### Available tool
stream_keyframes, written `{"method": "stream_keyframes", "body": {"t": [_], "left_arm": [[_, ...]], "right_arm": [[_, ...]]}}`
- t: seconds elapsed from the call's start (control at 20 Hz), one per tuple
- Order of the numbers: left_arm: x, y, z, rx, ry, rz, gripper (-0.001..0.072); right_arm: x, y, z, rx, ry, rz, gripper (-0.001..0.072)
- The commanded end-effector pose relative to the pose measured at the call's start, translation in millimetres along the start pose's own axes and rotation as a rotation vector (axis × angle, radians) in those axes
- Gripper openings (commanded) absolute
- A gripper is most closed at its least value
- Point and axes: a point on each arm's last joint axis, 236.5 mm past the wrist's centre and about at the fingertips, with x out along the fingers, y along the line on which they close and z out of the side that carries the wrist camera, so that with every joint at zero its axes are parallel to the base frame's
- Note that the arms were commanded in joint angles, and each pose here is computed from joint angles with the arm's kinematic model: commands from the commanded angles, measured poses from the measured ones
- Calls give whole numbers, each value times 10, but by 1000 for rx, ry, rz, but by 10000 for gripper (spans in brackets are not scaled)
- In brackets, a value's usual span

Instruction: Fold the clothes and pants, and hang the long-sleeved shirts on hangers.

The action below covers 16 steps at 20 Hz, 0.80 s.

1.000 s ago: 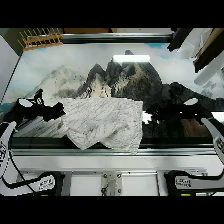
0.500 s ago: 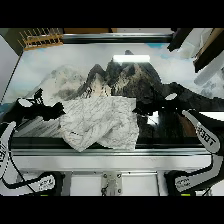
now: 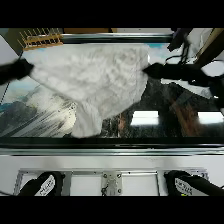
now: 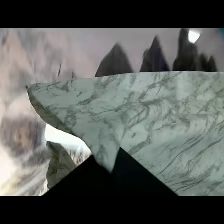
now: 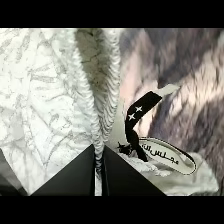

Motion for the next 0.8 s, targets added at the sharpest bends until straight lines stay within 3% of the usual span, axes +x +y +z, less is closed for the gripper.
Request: {"method": "stream_keyframes", "body": {"t": [0.0, 0.2, 0.4, 0.55, 0.75], "left_arm": [[-1378, -937, 825, 178, -363, -92, 6], [-2397, -1432, 946, 272, -586, -134, 6], [-2694, -1552, 926, 293, -653, -145, 6], [-2327, -1400, 958, 266, -574, -131, 5], [-1094, -946, 856, 173, -309, -116, 6]], "right_arm": [[-912, 915, 502, -203, -209, 31, 14], [-1563, 1540, 535, -293, -336, 61, 14], [-1772, 1687, 340, -251, -306, 51, 13], [-1694, 1293, 31, -139, -158, -89, 13], [-1353, 652, -499, 74, 65, -212, 13]]}}
